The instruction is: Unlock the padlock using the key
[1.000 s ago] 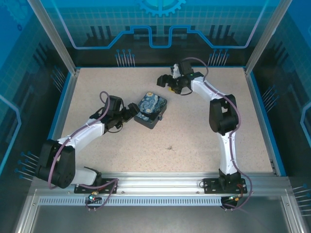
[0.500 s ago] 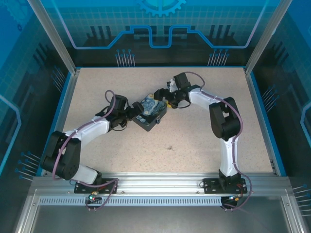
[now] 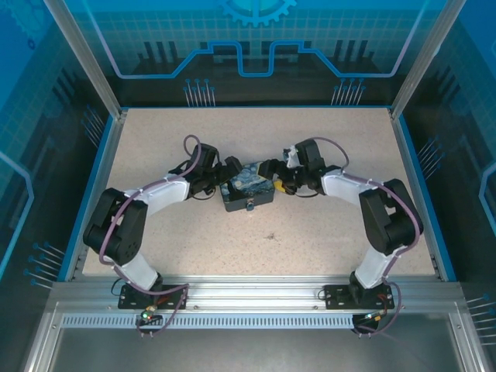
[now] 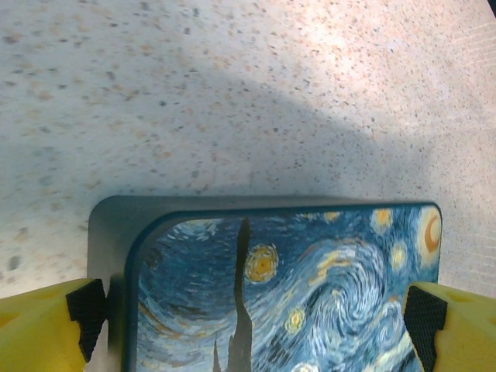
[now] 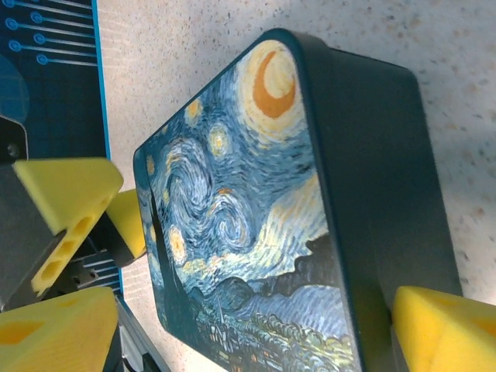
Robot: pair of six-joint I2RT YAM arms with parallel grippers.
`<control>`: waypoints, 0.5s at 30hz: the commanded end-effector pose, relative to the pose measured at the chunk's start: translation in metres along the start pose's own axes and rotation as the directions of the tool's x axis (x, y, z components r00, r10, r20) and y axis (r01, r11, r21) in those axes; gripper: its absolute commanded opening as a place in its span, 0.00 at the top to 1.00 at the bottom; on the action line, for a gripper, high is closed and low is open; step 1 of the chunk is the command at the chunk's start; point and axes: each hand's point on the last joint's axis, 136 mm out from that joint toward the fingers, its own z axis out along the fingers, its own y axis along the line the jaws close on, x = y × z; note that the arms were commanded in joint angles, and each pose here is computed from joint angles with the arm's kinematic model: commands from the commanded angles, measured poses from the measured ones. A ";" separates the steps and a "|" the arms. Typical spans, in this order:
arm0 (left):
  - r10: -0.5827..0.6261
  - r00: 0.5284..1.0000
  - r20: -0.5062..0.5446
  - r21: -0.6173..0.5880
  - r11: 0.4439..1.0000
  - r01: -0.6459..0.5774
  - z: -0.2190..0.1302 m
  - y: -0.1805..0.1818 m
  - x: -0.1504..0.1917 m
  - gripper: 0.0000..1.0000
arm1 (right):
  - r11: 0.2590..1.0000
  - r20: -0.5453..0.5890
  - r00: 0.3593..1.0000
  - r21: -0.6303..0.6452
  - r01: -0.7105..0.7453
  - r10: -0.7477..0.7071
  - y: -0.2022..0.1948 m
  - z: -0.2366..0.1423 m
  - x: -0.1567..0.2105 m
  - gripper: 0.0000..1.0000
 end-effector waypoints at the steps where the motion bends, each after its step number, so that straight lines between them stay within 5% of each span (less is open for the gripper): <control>1: 0.051 0.998 -0.029 0.094 0.994 -0.048 0.007 -0.037 0.007 0.01 | 0.999 0.093 0.995 -0.001 -0.034 0.034 -0.006 -0.020 -0.011 0.05; 15: 0.084 0.995 -0.061 0.120 0.990 -0.076 0.024 -0.060 0.032 0.01 | 0.985 0.230 0.968 0.115 -0.129 0.100 -0.060 -0.088 -0.019 0.00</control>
